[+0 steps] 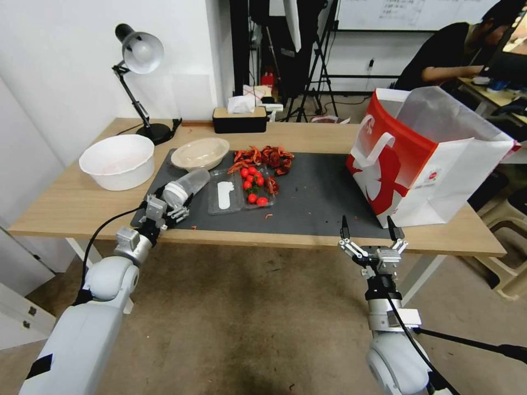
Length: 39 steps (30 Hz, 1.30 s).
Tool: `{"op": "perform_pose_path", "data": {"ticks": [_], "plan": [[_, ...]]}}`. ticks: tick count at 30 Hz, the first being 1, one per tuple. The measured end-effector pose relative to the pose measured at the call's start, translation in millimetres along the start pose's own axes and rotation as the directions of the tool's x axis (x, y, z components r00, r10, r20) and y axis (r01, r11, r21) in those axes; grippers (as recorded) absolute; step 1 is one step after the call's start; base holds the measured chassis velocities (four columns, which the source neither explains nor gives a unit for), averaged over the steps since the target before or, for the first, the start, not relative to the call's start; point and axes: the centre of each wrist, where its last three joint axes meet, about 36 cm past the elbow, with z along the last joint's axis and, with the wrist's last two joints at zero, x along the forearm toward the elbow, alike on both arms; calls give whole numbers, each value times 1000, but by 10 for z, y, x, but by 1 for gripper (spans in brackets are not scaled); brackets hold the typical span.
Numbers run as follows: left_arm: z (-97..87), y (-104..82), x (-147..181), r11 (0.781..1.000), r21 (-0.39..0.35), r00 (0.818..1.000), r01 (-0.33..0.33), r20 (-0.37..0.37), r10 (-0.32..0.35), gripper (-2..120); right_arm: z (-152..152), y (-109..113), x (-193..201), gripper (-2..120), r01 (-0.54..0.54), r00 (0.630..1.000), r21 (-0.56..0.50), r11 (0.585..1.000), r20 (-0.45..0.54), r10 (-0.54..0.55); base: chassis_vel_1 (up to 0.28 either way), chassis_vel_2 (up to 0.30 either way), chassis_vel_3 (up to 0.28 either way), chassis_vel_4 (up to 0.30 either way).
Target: Pick up the trash from the table and place it into the takeout bag.
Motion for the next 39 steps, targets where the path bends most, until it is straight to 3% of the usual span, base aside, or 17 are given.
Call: {"op": "perform_pose_path", "data": {"ticks": [8, 12, 15, 16, 19, 20, 22, 23, 27, 31, 33, 39], "plan": [[-164, 43, 75, 999, -30, 998, -34, 46, 36, 68, 14, 6, 10, 100, -5, 1000, -1, 1000, -2, 5, 0, 0, 0, 0], [-391, 64, 92, 998, -44, 993, -51, 102, 55, 68, 15, 8, 10, 100, -6, 1000, -2, 1000, 0, 6, 0, 0, 0, 0], [-651, 66, 26, 993, -38, 976, -109, 183, 115, 68, 16, 14, 10, 100, -6, 1000, -4, 1000, 1, 6, 0, 0, 0, 0], [-651, 66, 26, 993, -38, 976, -109, 183, 115, 68, 16, 14, 10, 100, -6, 1000, -4, 1000, 1, 6, 0, 0, 0, 0], [-882, 81, -132, 979, -36, 942, -200, 268, 202, 68, 23, 19, 12, 100, -2, 1000, -7, 1000, 5, 2, 0, 0, 0, 0], [-882, 81, -132, 979, -36, 942, -200, 268, 202, 68, 23, 19, 12, 100, -2, 1000, -7, 1000, 5, 2, 0, 0, 0, 0], [-1023, 77, -296, 964, -40, 912, -262, 316, 261, 68, 34, 27, 14, 100, -1, 1000, -10, 1000, 7, 1, 0, 0, 0, 0], [-1023, 77, -296, 964, -40, 912, -262, 316, 261, 68, 34, 27, 14, 100, -1, 1000, -10, 1000, 7, 1, 0, 0, 0, 0], [-1195, 50, -659, 942, -42, 876, -333, 355, 326, 68, 44, 46, 25, 100, 1, 1000, -12, 1000, 7, -1, 0, 0, 0, 0], [-1307, 2, -925, 928, -48, 857, -370, 368, 361, 68, 52, 44, 29, 100, -1, 1000, -9, 1000, 6, 1, 0, 0, 0, 0], [-1391, -120, -1174, 909, -50, 837, -414, 372, 402, 68, 58, 40, 30, 100, -6, 1000, -6, 1000, 5, 6, 0, 0, 0, 0], [-1445, -216, -1349, 895, -52, 823, -443, 373, 429, 68, 60, 40, 33, 100, -9, 1000, -5, 1000, 5, 9, 0, 0, 0, 0]]}}
